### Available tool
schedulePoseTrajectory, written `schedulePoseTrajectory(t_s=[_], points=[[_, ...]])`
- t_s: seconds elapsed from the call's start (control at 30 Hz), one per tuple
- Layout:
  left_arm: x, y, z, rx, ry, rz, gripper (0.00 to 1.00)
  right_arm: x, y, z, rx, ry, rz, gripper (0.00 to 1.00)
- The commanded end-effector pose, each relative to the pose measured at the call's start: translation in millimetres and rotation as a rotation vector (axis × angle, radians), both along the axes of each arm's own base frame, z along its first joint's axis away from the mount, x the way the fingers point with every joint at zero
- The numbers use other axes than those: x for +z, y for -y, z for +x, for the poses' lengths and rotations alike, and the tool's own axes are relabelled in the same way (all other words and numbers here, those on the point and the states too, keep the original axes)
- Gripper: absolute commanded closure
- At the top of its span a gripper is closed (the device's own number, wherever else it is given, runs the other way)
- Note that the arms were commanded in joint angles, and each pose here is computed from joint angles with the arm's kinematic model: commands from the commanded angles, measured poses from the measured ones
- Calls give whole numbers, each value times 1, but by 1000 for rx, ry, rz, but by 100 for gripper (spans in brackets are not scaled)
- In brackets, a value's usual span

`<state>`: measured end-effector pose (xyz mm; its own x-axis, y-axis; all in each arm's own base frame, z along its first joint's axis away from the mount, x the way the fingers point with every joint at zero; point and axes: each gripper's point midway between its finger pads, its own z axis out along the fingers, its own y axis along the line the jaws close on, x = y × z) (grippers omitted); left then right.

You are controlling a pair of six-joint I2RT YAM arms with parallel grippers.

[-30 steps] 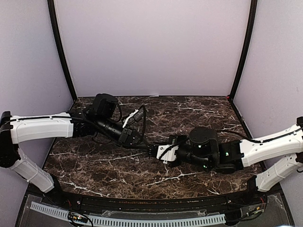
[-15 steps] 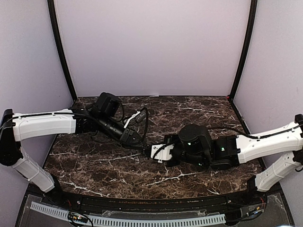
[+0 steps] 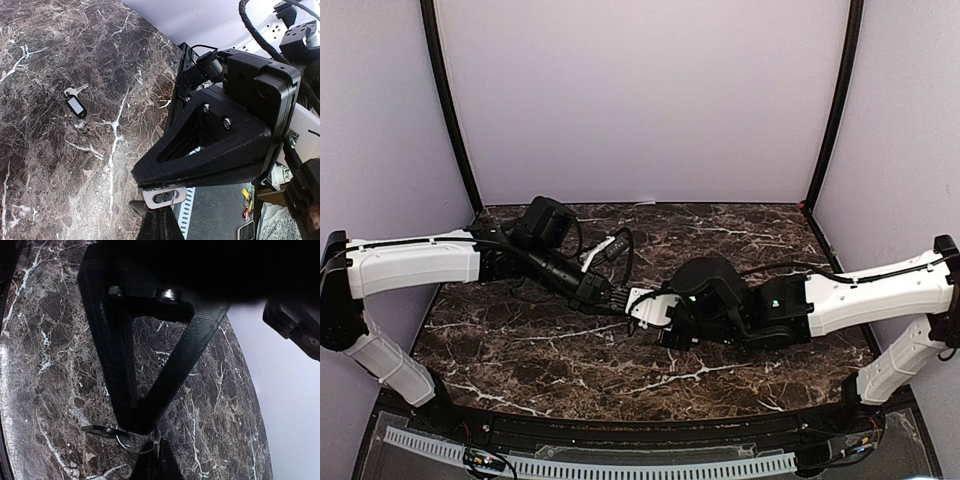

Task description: Remove the keys from the keyring

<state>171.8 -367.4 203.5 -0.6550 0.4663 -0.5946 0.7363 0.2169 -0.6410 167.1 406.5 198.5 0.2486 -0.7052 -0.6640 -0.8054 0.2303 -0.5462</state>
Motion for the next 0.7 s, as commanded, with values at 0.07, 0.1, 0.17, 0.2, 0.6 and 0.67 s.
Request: schedulePoseTrajectory(t_s=[0.07,0.1,0.17,0.2,0.6,0.67], points=[[-4,3,-3,-13,15,12,100,101,-43,-9,27,-53,426,100],[-4,3,-3,-13,14,12,100,102,-44,-8,25,-56,434,100],[-4,3,-4,-13,20,13,100,100,-45,-7,13,-73,440,100],[-4,4,-3,-10,25,13,100,110,-48,-7,13,-81,467,100],[-6,5,-9,-54,13,5,100,68,-67,-38,167,110,297,100],[-4,5,-15,-94,-1,-12,100,66,-63,-38,190,175,274,100]])
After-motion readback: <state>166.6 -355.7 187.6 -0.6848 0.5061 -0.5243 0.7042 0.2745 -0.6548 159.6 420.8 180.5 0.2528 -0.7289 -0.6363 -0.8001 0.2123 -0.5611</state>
